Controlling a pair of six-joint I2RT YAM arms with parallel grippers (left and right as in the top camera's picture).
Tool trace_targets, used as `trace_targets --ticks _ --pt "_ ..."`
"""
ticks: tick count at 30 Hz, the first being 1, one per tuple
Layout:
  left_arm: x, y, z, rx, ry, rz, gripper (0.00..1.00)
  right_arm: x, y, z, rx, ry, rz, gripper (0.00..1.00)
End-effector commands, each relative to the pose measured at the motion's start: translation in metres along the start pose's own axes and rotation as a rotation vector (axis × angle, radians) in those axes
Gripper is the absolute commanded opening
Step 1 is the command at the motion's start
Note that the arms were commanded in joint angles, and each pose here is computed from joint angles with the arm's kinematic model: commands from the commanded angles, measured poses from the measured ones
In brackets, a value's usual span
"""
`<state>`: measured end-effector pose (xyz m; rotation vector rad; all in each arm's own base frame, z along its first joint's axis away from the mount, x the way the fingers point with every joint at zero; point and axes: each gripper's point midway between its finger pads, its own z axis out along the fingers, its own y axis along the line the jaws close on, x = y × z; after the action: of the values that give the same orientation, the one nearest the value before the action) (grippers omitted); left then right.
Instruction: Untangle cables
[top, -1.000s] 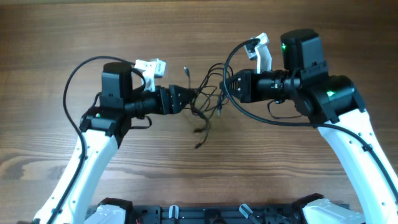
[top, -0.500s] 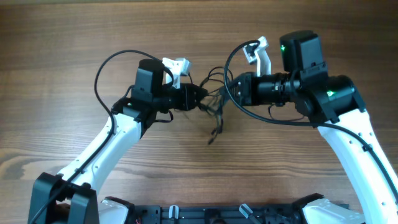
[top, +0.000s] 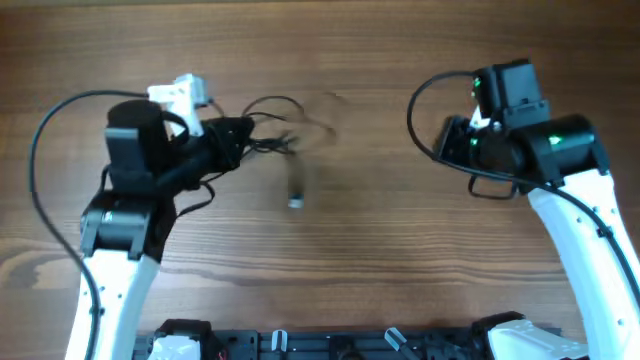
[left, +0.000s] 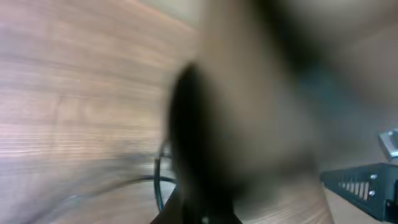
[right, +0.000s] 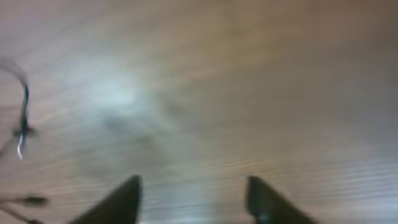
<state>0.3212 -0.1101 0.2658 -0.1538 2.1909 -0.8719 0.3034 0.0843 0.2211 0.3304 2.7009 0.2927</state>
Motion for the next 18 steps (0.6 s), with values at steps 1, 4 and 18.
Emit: trace_targets --ticks 1,4,18 --pt "0.003 -0.004 -0.008 -0.008 0.010 -0.088 0.04 0.013 0.068 -0.017 -0.377 0.063 -0.257 0.67" --pt "0.018 -0.002 0.000 0.007 0.091 -0.141 0.04 0.020 0.112 -0.039 -0.630 0.099 -0.264 0.67" --pt "0.025 0.000 0.016 0.039 0.163 -0.203 0.04 0.063 0.209 0.030 -0.715 0.452 0.053 0.59"
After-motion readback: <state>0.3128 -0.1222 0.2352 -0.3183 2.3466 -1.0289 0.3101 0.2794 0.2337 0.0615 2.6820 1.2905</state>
